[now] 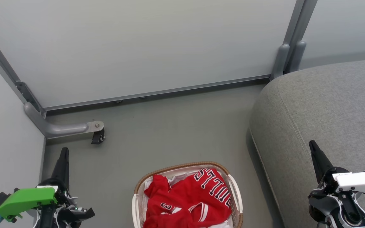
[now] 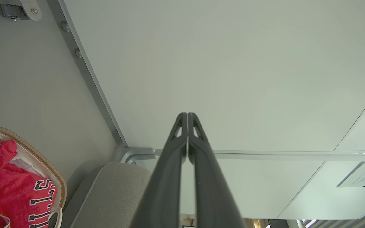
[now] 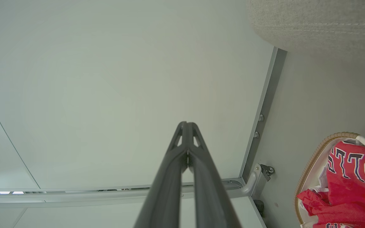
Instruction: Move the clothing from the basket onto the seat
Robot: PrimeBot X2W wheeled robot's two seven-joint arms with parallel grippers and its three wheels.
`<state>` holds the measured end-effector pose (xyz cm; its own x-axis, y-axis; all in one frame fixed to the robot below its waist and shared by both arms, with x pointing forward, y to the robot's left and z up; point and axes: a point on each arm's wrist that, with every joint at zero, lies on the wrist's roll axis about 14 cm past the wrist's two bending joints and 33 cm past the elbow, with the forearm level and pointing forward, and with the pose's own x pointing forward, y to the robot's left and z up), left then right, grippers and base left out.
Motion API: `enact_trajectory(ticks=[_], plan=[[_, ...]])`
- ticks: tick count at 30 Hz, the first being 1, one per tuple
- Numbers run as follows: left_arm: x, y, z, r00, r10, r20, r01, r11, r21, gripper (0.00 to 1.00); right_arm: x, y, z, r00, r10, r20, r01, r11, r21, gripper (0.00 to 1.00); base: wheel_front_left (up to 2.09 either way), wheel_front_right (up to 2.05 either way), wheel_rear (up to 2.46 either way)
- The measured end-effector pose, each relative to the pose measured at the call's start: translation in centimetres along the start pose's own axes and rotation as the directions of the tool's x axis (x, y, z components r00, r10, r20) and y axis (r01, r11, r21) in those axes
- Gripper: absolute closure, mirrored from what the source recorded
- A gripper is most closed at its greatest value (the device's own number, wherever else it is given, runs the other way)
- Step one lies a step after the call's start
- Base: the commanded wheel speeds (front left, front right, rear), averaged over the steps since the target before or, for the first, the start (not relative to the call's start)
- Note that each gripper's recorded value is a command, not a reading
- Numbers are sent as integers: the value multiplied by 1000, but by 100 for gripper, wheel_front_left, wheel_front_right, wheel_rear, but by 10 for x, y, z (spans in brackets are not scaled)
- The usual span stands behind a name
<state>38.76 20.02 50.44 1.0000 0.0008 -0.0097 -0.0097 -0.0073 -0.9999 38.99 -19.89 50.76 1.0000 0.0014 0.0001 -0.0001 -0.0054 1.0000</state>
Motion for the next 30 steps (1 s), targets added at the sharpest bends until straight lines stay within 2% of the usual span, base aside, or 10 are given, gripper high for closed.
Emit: enact_trajectory(ticks=[14, 15, 21, 30], plan=[[0, 0, 0, 1000, 0, 0, 0, 1000, 0, 100, 0, 0, 0, 1000, 0, 0, 0, 1000, 0, 100, 0, 0, 0], [0, 0, 0, 1000, 0, 0, 0, 1000, 0, 0, 0, 0, 0, 1000, 0, 0, 0, 1000, 0, 0, 0, 0, 0], [-12, 28, -4, 996, 85, -1, -85, 996, -15, 0, -9, -25, -5, 997, -73, -1, 73, 997, 18, 0, 0, 0, 0], [-12, 29, -13, 996, 88, -2, -88, 996, 3, 0, -10, -27, -5, 997, -81, 20, 81, 997, -20, 0, 0, 0, 0]])
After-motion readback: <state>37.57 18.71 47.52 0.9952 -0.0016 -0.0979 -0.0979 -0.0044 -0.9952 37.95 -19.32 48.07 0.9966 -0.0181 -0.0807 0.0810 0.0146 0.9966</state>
